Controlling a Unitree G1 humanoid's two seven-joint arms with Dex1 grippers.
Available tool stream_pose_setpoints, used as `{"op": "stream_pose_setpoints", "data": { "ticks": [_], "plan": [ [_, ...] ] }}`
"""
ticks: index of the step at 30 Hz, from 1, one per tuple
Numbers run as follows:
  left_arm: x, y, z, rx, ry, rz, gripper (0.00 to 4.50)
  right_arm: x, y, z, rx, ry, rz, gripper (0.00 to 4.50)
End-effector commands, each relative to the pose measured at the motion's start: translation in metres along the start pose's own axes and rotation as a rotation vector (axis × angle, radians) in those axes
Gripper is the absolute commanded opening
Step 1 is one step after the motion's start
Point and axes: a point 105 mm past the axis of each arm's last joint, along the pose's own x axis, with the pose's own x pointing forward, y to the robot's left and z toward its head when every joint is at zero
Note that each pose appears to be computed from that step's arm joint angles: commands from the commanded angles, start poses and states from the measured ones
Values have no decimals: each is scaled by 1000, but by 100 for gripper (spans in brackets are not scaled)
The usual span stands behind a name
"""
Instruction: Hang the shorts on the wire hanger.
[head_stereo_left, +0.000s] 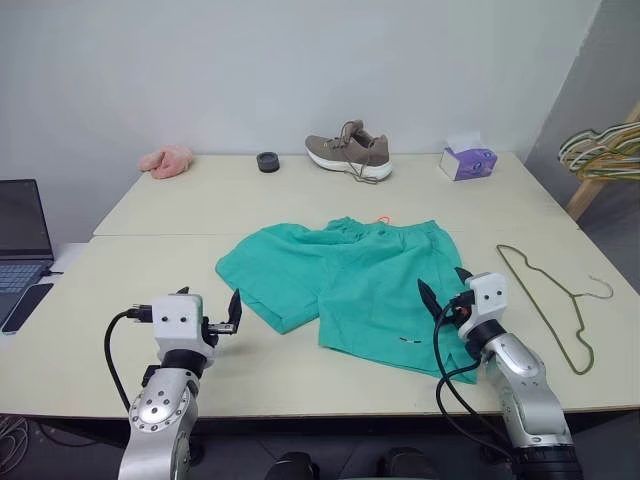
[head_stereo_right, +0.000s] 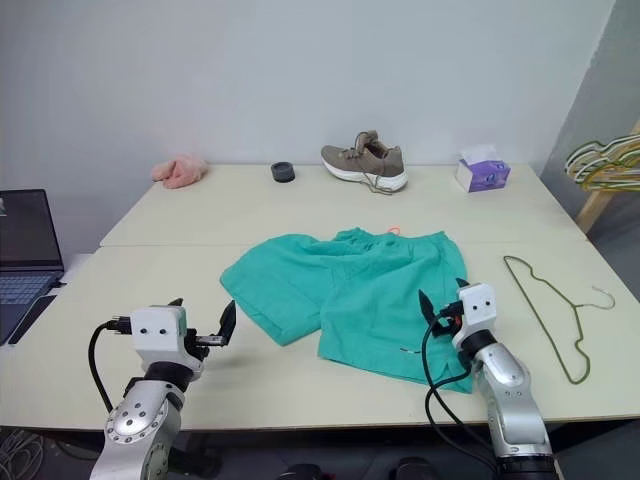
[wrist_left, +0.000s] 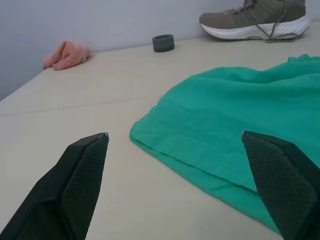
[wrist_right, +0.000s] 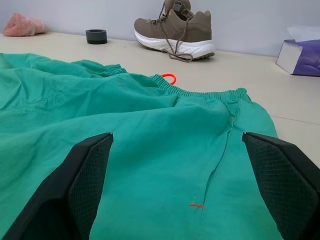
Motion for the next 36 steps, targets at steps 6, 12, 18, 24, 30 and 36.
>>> {"op": "stream_pose_setpoints", "data": {
  "ticks": [6,12,18,24,30,36],
  "plan": [
    [-2,-27,18,-28,-57,-183,450,-2,0,16,-16,-62,41,442],
    [-2,-51,22,-25,-50,-352,450,-10,-1,21,-12,-61,90,442],
    [1,-71,24,-20,-42,-510,450,-31,-6,18,-17,2,172,442],
    [-5,-81,33,-4,-15,-717,450,-61,-15,4,-20,141,236,442],
    [-31,-79,42,-19,75,-938,450,-80,-19,-11,49,266,249,442],
    [-45,-58,49,-1,153,-1025,450,-83,-10,-19,155,335,293,442]
  ]
}}
